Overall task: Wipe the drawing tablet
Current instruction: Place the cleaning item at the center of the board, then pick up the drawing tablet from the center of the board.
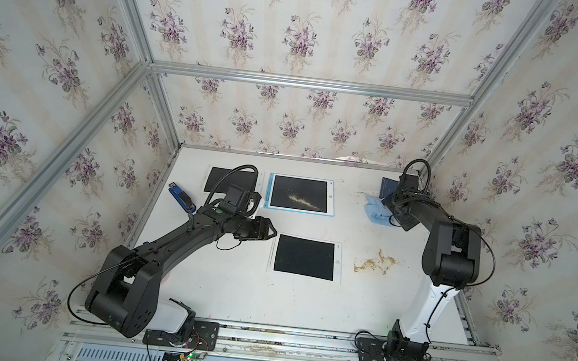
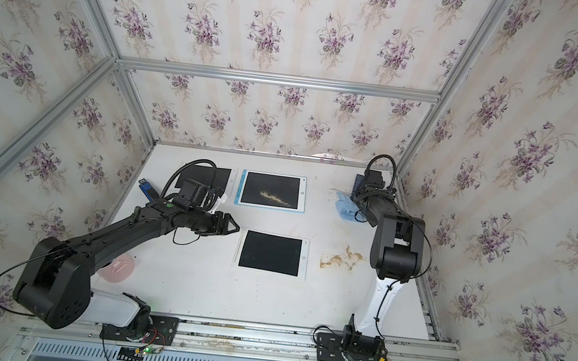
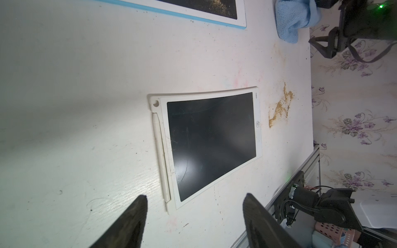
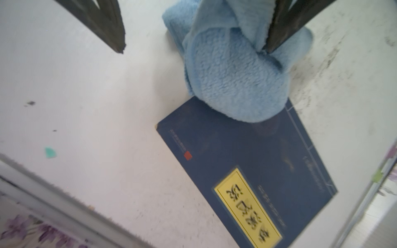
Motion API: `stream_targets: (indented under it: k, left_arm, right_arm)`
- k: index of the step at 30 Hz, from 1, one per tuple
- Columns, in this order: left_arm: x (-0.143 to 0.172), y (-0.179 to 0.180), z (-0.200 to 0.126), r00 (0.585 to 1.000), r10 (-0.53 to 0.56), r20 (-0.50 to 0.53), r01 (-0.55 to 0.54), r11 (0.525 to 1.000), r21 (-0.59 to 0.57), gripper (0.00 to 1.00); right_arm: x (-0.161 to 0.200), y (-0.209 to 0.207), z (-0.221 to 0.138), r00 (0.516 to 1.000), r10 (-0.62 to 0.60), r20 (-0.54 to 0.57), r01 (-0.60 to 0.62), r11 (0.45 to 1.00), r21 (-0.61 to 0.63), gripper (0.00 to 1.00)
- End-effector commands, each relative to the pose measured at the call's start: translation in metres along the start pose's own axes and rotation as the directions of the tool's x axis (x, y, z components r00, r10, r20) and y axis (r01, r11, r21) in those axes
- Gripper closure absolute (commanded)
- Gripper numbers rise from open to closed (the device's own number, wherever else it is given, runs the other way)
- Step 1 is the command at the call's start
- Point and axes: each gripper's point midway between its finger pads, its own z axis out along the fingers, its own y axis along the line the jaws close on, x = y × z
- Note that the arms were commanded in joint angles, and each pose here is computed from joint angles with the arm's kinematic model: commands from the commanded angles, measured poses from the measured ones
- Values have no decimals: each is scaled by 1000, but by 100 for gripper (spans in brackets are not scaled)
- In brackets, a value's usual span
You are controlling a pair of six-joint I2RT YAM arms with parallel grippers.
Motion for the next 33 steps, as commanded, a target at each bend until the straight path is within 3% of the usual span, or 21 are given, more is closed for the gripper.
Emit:
stream_targets:
  k: [1,5,8,11,14,20,28,33]
  left_arm:
    - [-6,-4,-1,1000,-20,18,18,998,67,28]
    - [4,11,13,997,-75,-26,77,994,78,28]
    - [11,17,21,995,-87,-50,91,993,79,28]
    - [17,23,33,989,-107,-98,116,989,94,28]
    - [22,33,45,980,-143,-137,154,985,75,30]
    - [29,48,49,974,-174,-144,176,984,2,30]
    - [38,53,58,961,-213,-176,217,976,1,31]
    - [44,53,64,952,-225,-207,228,974,-7,31]
  right_arm:
    - [-19,-4,-32,996,0,84,1,1000,-14,0]
    - [-14,-1,-69,993,4,117,10,992,-123,0]
    - [14,15,-89,994,-66,81,86,960,-267,4]
    - [66,46,-108,976,-218,26,205,864,-460,9]
    - [127,66,-116,922,-387,-32,294,750,-592,15]
    - [197,65,-119,844,-522,-124,326,682,-655,19]
    - [244,37,-126,769,-595,-234,289,650,-702,21]
    - [265,12,-123,722,-623,-299,288,665,-689,22]
